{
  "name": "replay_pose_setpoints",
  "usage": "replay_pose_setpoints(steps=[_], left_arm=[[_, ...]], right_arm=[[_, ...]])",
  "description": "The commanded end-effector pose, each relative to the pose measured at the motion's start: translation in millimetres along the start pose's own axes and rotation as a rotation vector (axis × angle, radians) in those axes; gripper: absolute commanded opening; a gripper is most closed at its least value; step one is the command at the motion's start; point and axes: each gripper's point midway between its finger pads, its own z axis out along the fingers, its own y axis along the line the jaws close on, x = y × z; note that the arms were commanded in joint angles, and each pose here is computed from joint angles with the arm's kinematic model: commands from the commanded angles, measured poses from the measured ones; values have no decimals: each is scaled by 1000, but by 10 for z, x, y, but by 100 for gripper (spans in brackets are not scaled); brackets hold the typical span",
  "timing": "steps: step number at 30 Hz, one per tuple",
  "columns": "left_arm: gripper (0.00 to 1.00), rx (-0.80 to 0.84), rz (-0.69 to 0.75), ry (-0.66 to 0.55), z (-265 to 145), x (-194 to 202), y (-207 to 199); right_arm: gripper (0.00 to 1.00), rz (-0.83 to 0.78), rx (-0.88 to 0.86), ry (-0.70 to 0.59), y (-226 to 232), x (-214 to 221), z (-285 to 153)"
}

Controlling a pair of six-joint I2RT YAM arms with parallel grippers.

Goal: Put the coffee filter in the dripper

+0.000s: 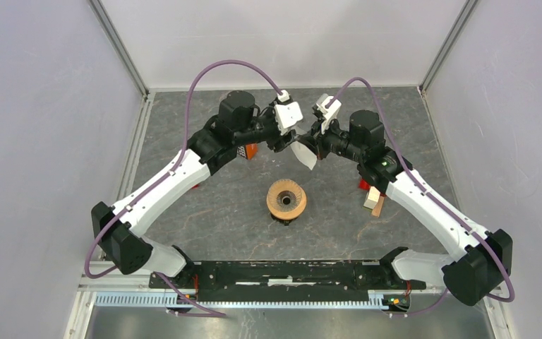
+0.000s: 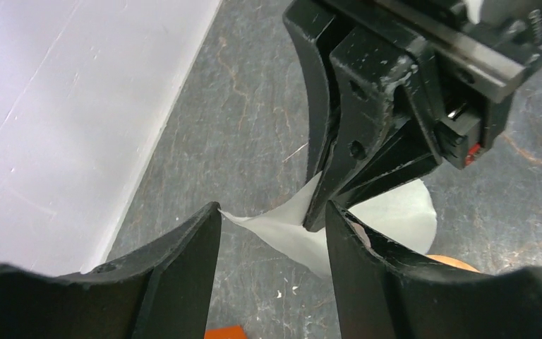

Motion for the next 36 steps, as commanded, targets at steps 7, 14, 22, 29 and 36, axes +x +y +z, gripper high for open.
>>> replay_pose_setpoints(steps=[7,14,22,29,36], left_arm=[[65,138,31,-61,-98,-105,-63],[65,123,48,-34,-58,35,-57],[58,133,68,-24,-81,70,-85],[44,136,72,-22,-99,90,-105],[38,129,74,-27,-121,58,-86]], right_arm=[[0,-53,-73,-58,124,-126,-56],[0,-57,-82,-59,136,-128,-65],[0,-55,-62,-54,94,-122,-59],[0,-54,-43,-53,60,-116,-79],[0,-54,-36,-53,47,-111,-92]])
